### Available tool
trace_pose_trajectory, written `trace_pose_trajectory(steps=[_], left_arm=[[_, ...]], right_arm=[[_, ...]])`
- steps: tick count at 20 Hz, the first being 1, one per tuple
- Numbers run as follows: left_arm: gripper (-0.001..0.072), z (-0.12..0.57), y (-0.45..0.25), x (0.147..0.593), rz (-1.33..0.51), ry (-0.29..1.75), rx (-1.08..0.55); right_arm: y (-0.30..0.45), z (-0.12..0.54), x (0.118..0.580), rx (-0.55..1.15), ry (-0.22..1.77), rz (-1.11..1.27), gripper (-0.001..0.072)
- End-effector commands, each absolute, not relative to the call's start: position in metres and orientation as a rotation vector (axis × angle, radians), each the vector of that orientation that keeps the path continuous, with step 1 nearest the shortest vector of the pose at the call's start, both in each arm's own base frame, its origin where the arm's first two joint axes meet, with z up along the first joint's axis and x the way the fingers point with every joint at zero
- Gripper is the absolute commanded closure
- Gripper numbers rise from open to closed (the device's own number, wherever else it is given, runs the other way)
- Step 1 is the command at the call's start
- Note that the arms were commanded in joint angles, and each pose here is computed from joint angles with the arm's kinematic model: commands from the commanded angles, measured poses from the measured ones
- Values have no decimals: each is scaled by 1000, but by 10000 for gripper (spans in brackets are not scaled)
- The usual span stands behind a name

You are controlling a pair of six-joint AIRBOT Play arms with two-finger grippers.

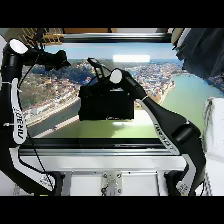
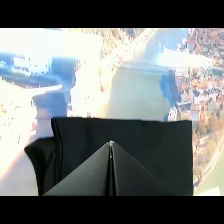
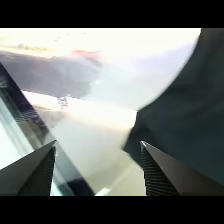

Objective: Fold the clothes and pants, and hang the long-sleeved shirts on hangers.

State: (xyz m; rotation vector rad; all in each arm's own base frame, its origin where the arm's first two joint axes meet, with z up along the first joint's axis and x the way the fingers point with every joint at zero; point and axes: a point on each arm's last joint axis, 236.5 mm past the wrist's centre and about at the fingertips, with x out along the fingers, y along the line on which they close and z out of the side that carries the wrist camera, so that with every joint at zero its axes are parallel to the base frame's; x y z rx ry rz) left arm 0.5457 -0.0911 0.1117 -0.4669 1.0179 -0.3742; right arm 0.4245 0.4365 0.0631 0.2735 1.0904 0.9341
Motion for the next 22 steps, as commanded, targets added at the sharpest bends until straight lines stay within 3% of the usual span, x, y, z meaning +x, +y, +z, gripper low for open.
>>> trace_pose_trajectory(steps=[1, 5, 8, 10, 18, 19, 20, 21, 22], left_arm=[[700, 97, -98, 521, -391, 1054, -439], [700, 58, -128, 475, -446, 1161, -395], [700, 45, -145, 457, -463, 1178, -378], [700, 41, -151, 455, -461, 1169, -379], [700, 42, -154, 455, -462, 1165, -382], [700, 42, -154, 455, -462, 1165, -382], [700, 42, -154, 455, -462, 1165, -382], [700, 42, -154, 455, -463, 1166, -382], [700, 42, -154, 455, -463, 1166, -382]], right_arm=[[347, 49, 440, 181, 1153, 786, 141], [183, -18, 442, 292, 1339, 384, 141], [115, -68, 430, 556, 1430, 182, 30], [109, -89, 431, 715, 1435, 160, 30], [226, -100, 442, 830, 1358, 467, 37], [238, -97, 442, 817, 1341, 493, 75], [250, -95, 440, 791, 1323, 530, 207], [257, -92, 438, 760, 1313, 567, 397], [261, -87, 436, 724, 1303, 610, 654]])
